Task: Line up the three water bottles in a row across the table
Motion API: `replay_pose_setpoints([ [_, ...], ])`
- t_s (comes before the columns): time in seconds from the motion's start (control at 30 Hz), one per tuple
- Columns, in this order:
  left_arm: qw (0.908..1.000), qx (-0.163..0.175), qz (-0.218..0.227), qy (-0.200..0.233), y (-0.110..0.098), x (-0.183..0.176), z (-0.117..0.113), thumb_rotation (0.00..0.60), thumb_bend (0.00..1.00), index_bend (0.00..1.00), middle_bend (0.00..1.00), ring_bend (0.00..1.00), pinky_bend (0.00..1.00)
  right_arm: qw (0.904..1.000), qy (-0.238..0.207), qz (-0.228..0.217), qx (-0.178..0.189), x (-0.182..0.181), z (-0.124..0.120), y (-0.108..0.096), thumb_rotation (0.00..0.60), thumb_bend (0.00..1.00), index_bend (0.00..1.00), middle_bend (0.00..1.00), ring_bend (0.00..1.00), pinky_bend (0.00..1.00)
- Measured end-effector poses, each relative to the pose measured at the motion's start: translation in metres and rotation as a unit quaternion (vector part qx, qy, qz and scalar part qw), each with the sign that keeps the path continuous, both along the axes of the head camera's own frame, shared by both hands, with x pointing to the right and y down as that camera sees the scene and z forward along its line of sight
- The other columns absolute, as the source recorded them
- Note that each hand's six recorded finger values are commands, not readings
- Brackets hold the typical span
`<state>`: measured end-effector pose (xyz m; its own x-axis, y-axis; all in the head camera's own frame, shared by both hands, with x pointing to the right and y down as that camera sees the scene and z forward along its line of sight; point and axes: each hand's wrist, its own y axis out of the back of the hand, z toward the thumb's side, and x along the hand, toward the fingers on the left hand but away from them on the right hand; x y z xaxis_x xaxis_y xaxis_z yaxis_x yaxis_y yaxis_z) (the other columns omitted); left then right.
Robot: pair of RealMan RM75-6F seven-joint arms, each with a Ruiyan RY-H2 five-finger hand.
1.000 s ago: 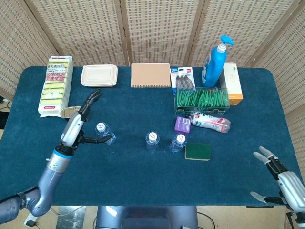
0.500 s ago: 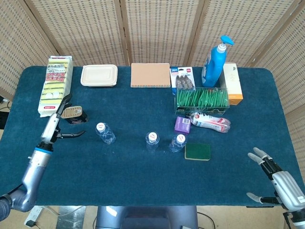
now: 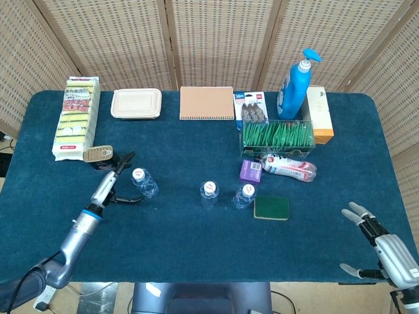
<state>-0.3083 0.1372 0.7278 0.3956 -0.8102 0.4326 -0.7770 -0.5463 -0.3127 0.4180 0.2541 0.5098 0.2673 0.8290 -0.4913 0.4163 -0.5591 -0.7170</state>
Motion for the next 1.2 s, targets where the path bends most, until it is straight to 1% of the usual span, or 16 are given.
replay_pose_setpoints([
  [0.17, 0.9999, -0.005, 0.009, 0.011, 0.001, 0.018, 0.008, 0.6, 0.08, 0.0, 0.0, 0.0, 0.1, 1.0, -0.002, 0.002, 0.001, 0.001, -0.001, -0.001, 0.6, 0.0, 0.1, 0.03, 0.0, 0.18],
  [0.23, 0.9997, -0.009, 0.014, 0.018, 0.002, 0.027, 0.011, 0.6, 0.09, 0.0, 0.0, 0.0, 0.12, 1.0, -0.002, 0.003, 0.001, 0.002, -0.001, -0.001, 0.6, 0.0, 0.1, 0.03, 0.0, 0.18],
  [0.27, 0.9996, -0.009, 0.015, 0.021, 0.002, 0.03, 0.011, 0.6, 0.12, 0.0, 0.0, 0.0, 0.14, 1.0, -0.002, 0.004, 0.001, 0.002, -0.001, -0.001, 0.6, 0.0, 0.1, 0.03, 0.0, 0.18],
  [0.33, 0.9994, -0.01, 0.017, 0.028, 0.002, 0.038, 0.012, 0.6, 0.18, 0.0, 0.0, 0.0, 0.2, 1.0, -0.003, 0.005, 0.001, 0.003, -0.001, -0.002, 0.6, 0.0, 0.1, 0.03, 0.0, 0.18],
  [0.4, 0.9993, -0.011, 0.016, 0.033, 0.001, 0.043, 0.014, 0.6, 0.26, 0.0, 0.01, 0.02, 0.29, 1.0, -0.003, 0.007, 0.002, 0.004, -0.002, -0.002, 0.6, 0.0, 0.1, 0.03, 0.0, 0.18],
  [0.43, 0.9992, -0.011, 0.014, 0.036, 0.001, 0.047, 0.015, 0.6, 0.29, 0.0, 0.03, 0.04, 0.33, 1.0, -0.003, 0.007, 0.002, 0.004, -0.002, -0.002, 0.6, 0.0, 0.1, 0.03, 0.0, 0.18],
  [0.47, 0.9991, -0.011, 0.011, 0.039, 0.0, 0.049, 0.015, 0.6, 0.33, 0.01, 0.09, 0.1, 0.38, 1.0, -0.003, 0.008, 0.003, 0.005, -0.002, -0.003, 0.6, 0.0, 0.1, 0.03, 0.0, 0.18],
  [0.5, 0.9991, -0.01, 0.008, 0.041, 0.0, 0.051, 0.016, 0.6, 0.37, 0.06, 0.19, 0.18, 0.42, 1.0, -0.004, 0.009, 0.003, 0.005, -0.003, -0.003, 0.6, 0.0, 0.1, 0.03, 0.0, 0.18],
  [0.53, 0.9991, -0.009, 0.004, 0.042, -0.001, 0.054, 0.017, 0.6, 0.4, 0.13, 0.28, 0.24, 0.46, 0.9999, -0.004, 0.01, 0.004, 0.006, -0.003, -0.003, 0.6, 0.0, 0.1, 0.03, 0.0, 0.18],
  [0.6, 0.9992, -0.006, -0.002, 0.041, -0.002, 0.056, 0.018, 0.6, 0.46, 0.33, 0.44, 0.36, 0.53, 0.9999, -0.005, 0.011, 0.005, 0.007, -0.003, -0.003, 0.6, 0.0, 0.1, 0.03, 0.0, 0.18],
  [0.67, 0.9993, 0.0, -0.011, 0.037, -0.003, 0.057, 0.019, 0.6, 0.49, 0.46, 0.53, 0.43, 0.56, 0.9999, -0.006, 0.012, 0.005, 0.008, -0.004, -0.004, 0.6, 0.0, 0.1, 0.03, 0.0, 0.18],
  [0.7, 0.9992, 0.003, -0.016, 0.035, -0.003, 0.057, 0.02, 0.6, 0.5, 0.49, 0.55, 0.45, 0.57, 0.9999, -0.006, 0.013, 0.005, 0.008, -0.004, -0.004, 0.6, 0.0, 0.1, 0.03, 0.0, 0.18],
  [0.8, 0.9991, 0.01, -0.027, 0.031, -0.004, 0.056, 0.021, 0.6, 0.5, 0.52, 0.58, 0.48, 0.58, 0.9999, -0.008, 0.014, 0.006, 0.009, -0.004, -0.004, 0.6, 0.0, 0.1, 0.03, 0.0, 0.18],
  [0.97, 0.999, 0.016, -0.029, 0.031, -0.004, 0.056, 0.019, 0.6, 0.48, 0.53, 0.59, 0.48, 0.58, 0.9999, -0.009, 0.012, 0.006, 0.008, -0.005, -0.004, 0.6, 0.0, 0.1, 0.03, 0.0, 0.18],
  [1.07, 0.9986, 0.025, -0.027, 0.039, -0.005, 0.061, 0.015, 0.6, 0.47, 0.53, 0.59, 0.48, 0.58, 0.9999, -0.009, 0.011, 0.006, 0.007, -0.005, -0.004, 0.6, 0.0, 0.1, 0.03, 0.0, 0.18],
  [1.2, 0.9969, 0.04, -0.013, 0.067, -0.003, 0.081, 0.005, 0.6, 0.46, 0.53, 0.59, 0.48, 0.57, 0.9999, -0.009, 0.01, 0.005, 0.006, -0.004, -0.004, 0.6, 0.0, 0.1, 0.03, 0.0, 0.18],
])
